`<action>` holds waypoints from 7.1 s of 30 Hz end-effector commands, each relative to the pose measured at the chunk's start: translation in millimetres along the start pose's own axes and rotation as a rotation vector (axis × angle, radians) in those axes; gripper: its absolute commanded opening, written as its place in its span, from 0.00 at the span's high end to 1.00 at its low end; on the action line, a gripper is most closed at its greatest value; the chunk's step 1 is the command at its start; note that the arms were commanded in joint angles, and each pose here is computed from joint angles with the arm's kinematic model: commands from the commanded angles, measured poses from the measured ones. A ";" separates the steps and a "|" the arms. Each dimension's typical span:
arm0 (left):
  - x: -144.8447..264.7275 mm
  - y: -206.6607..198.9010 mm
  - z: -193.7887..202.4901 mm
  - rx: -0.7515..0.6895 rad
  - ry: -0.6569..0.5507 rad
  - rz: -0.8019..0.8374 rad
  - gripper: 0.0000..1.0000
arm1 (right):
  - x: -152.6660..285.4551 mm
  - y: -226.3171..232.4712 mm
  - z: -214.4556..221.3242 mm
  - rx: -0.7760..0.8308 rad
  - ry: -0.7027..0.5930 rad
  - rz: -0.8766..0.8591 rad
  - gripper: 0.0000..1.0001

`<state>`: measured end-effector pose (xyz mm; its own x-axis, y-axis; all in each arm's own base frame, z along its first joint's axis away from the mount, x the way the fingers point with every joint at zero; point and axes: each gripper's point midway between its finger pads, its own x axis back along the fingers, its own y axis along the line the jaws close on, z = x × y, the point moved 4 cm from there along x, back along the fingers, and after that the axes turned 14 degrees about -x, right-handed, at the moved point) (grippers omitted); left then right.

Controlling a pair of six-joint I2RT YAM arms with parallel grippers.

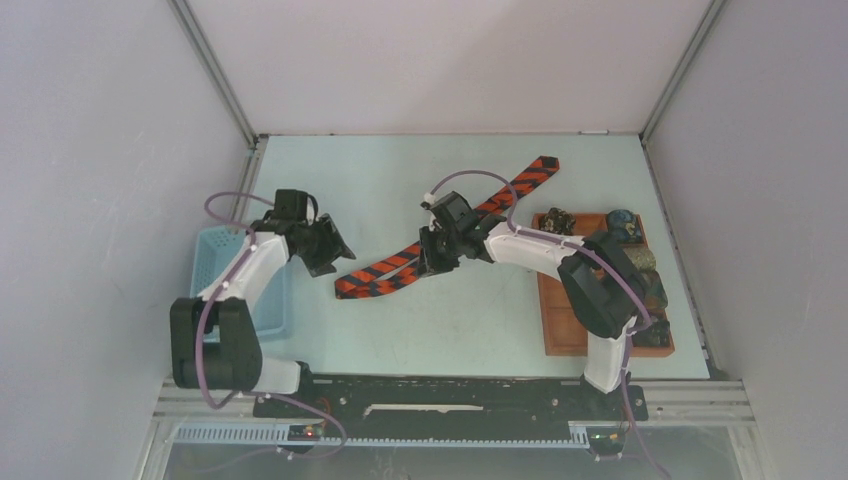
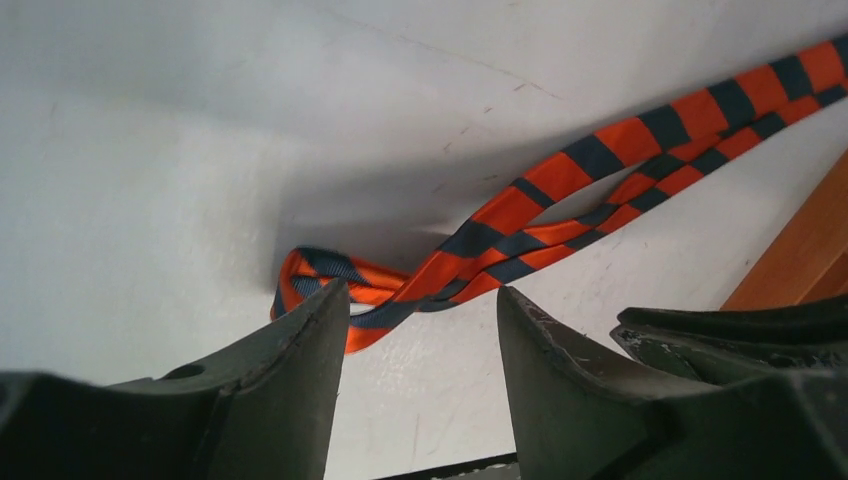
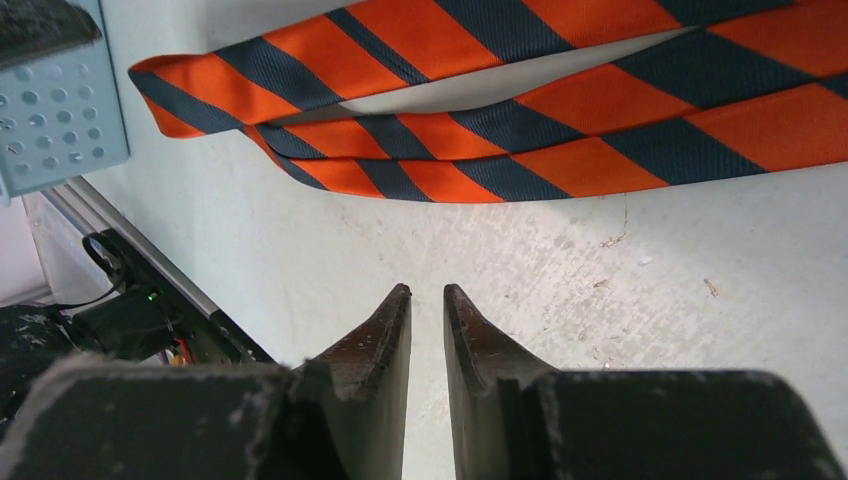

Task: Roll the ties
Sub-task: Flatten out the tie at the center of the board.

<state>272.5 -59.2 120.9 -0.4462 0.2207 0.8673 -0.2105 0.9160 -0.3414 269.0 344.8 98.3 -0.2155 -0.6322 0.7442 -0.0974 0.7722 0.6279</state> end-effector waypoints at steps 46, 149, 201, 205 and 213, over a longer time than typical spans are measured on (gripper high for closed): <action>26.6 -69.1 65.1 -0.360 0.187 0.540 0.96 | 44.9 -12.3 4.2 0.008 -0.066 -0.029 0.79; 17.0 -2.3 70.2 -0.214 0.079 -0.009 0.68 | -52.3 16.4 -120.5 0.448 -0.394 -0.140 0.00; 26.6 14.1 96.3 0.136 -0.176 -0.048 0.52 | 106.4 -59.2 -74.9 0.024 -0.575 -0.185 0.00; 15.1 10.4 95.1 0.132 -0.155 -0.035 0.51 | 106.3 -59.7 -75.0 0.020 -0.571 -0.188 0.00; -2.6 9.5 94.0 0.128 -0.120 -0.049 0.53 | 106.1 -60.4 -75.5 0.017 -0.567 -0.194 0.00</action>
<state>179.6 -76.9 83.7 -0.5057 0.1070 0.8561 -0.3561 0.8779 -0.3201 319.3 223.9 148.0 -0.6636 -0.6211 0.4170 -0.1785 0.6728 0.7180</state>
